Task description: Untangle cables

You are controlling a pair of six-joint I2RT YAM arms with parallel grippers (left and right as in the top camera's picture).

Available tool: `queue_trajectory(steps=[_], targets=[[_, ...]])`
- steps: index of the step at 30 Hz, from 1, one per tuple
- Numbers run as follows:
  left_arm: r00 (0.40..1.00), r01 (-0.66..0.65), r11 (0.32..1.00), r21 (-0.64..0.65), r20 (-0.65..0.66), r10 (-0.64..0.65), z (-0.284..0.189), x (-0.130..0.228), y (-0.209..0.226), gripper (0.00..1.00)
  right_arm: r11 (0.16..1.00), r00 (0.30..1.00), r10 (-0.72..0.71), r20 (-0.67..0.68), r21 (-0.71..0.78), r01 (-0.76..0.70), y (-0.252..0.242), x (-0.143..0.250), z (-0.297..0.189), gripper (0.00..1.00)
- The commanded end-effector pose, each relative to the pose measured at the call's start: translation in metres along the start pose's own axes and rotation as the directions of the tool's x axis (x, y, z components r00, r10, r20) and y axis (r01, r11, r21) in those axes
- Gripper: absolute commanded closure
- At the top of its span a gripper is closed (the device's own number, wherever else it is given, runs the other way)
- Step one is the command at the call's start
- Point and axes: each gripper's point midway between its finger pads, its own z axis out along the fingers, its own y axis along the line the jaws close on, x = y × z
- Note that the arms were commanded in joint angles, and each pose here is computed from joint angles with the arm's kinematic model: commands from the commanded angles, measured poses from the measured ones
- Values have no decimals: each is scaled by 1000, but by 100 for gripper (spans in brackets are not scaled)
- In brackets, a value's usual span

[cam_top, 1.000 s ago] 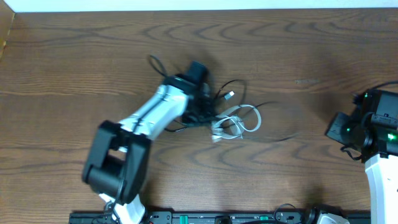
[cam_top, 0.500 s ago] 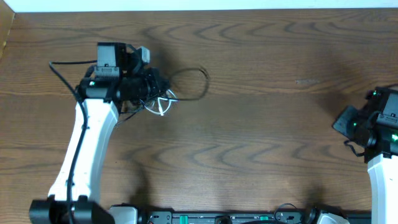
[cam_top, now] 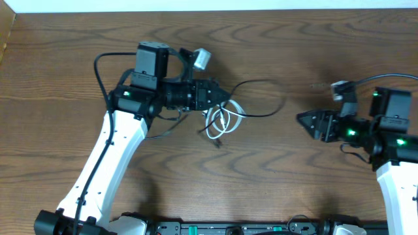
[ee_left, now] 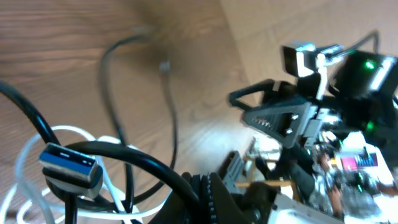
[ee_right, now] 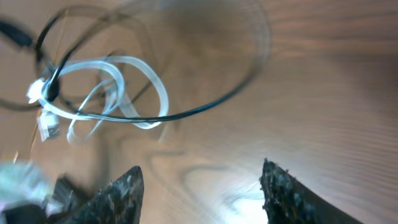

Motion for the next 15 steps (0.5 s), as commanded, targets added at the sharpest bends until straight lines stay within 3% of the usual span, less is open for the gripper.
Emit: queue_trajectory(steps=[1,8,15], targets=[[998,-58,995,85,-27,60,4,6,-22,93,993,996,-76,-44,-91,72,26,7,9,41],[988,-123,964,237,-59,141,9,14,-55,93,991,985,-123,-120,-62,116,27,17,31,49],[985,-135,950,282,-63,159,6,15,-63,93,994,978,-108,-176,-37,103,13,20,54,46]])
